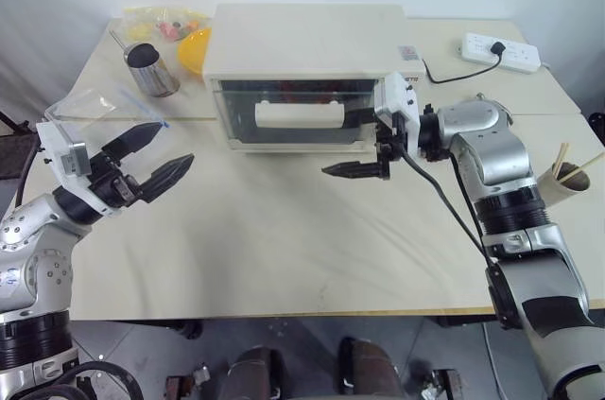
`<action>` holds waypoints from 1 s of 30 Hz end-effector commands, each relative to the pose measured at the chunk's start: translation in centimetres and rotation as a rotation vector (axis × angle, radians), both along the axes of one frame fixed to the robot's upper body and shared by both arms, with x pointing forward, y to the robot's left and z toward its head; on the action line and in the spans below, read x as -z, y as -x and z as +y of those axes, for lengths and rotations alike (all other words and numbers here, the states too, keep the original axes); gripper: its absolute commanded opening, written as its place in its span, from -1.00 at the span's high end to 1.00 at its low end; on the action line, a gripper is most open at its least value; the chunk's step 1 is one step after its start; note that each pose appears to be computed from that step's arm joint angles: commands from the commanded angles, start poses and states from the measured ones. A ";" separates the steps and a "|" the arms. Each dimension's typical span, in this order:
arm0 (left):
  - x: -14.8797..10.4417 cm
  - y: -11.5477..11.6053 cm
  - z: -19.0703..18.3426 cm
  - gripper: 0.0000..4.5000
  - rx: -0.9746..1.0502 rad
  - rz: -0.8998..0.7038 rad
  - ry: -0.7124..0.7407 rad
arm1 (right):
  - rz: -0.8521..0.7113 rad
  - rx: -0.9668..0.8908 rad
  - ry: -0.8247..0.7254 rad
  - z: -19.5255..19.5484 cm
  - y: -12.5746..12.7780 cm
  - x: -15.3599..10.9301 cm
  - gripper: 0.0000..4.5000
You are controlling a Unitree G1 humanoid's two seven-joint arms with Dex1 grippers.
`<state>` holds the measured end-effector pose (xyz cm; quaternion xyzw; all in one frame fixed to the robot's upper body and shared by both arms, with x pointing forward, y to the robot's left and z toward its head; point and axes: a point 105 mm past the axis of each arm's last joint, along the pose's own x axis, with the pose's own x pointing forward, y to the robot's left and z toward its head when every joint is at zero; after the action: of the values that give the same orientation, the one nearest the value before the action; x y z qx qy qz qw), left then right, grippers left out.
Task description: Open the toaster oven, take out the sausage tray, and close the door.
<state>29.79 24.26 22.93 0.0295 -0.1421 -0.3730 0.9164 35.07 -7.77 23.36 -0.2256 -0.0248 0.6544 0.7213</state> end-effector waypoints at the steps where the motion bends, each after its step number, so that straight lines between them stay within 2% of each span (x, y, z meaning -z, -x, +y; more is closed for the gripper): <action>1: -2.0 0.2 0.8 -0.99 -0.014 -0.050 -0.012 | -0.030 -0.080 0.006 0.7 1.7 -0.6 -1.00; 4: -2.1 0.0 0.7 -0.99 0.012 -0.041 -0.030 | -0.019 -0.082 0.013 0.8 2.0 -0.1 -1.00; 7: -2.8 -0.5 0.7 -0.72 0.057 -0.059 -0.023 | -0.013 -0.073 0.035 0.7 2.2 0.9 -1.00; 9: -2.9 -1.0 0.5 -0.45 0.092 -0.051 -0.030 | -0.012 -0.066 0.042 0.6 2.2 1.3 -1.00; 14: -3.5 -4.3 -1.0 0.22 0.178 -0.038 -0.052 | -0.023 -0.040 0.036 0.3 2.3 1.4 -1.00; 19: -2.9 -5.9 -2.3 0.95 0.237 0.000 -0.104 | -0.025 -0.027 0.028 0.2 2.8 1.3 -1.00; 23: -1.4 -6.2 -4.3 0.99 0.340 0.059 -0.182 | -0.025 -0.004 0.013 0.1 3.2 1.3 -1.00; 26: -0.6 -6.9 -5.1 0.99 0.338 0.087 -0.220 | -0.012 0.031 0.026 -0.4 3.4 1.5 -1.00; 30: 0.2 -6.8 -5.9 0.99 0.399 0.102 -0.254 | 0.037 0.097 0.171 -3.5 4.0 3.4 -1.00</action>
<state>36.79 18.72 22.92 0.0827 -0.0556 -0.5477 0.8307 31.74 -10.12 20.18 -0.2651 0.0329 0.6204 0.7374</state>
